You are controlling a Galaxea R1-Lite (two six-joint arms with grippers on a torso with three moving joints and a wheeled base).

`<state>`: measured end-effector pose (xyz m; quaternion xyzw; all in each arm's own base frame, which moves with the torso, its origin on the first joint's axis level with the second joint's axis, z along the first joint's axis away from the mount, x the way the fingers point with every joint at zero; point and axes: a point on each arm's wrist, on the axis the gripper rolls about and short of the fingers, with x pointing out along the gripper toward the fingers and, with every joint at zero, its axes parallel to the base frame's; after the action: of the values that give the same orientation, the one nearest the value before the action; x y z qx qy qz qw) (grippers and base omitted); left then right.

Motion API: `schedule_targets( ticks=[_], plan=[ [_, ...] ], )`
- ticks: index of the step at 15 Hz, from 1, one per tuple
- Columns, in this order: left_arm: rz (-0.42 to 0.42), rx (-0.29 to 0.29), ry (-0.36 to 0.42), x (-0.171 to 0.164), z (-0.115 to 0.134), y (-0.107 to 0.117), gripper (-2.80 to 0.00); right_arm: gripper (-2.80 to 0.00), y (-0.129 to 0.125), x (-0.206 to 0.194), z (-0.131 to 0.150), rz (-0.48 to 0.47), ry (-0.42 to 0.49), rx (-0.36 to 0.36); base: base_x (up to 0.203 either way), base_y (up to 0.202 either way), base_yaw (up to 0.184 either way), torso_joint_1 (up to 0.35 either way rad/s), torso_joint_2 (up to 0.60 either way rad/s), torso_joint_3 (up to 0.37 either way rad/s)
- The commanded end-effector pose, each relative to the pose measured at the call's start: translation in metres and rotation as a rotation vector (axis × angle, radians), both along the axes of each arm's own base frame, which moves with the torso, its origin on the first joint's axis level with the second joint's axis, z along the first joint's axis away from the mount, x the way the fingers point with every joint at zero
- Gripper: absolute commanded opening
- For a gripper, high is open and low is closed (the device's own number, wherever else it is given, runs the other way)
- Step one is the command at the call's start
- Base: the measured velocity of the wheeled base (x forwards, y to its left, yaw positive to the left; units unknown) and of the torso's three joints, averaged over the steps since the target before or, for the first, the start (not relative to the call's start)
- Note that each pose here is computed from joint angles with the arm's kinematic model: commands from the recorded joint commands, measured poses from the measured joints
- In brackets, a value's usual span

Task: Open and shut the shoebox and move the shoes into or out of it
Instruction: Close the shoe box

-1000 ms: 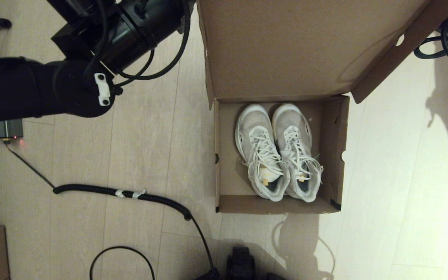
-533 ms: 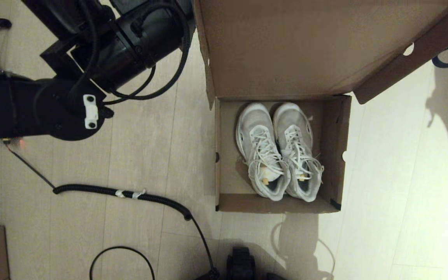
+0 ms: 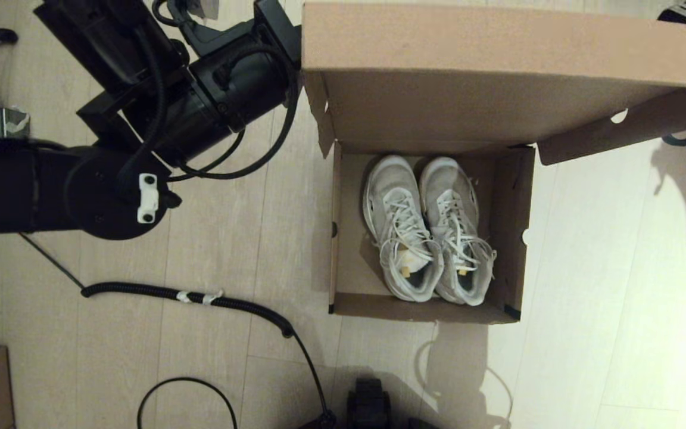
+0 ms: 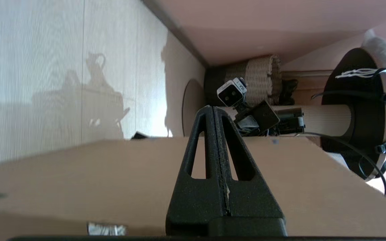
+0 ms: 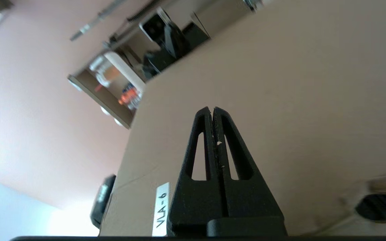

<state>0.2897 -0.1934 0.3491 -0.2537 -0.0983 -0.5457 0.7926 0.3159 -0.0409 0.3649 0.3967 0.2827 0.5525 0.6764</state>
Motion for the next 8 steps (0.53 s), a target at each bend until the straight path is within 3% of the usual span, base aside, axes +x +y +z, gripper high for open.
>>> schedule_targets(
  ticks=[1,4,8],
  plan=[
    [-0.003,0.000,0.003,-0.007,-0.001,0.005,-2.80,-2.80,0.001,-0.005,-0.008,0.006,0.018,-0.006,0.000,0.000,0.000,0.000,0.00,0.000],
    [-0.003,0.013,0.022,-0.030,-0.006,0.019,-2.80,-2.80,0.005,-0.029,-0.011,0.005,0.000,-0.013,0.000,0.000,0.000,0.000,0.00,0.000],
    [-0.004,0.042,0.072,-0.065,-0.021,0.040,-2.80,-2.80,0.010,-0.055,-0.025,0.004,0.068,-0.002,0.000,0.000,0.000,0.000,0.00,0.000]
  ],
)
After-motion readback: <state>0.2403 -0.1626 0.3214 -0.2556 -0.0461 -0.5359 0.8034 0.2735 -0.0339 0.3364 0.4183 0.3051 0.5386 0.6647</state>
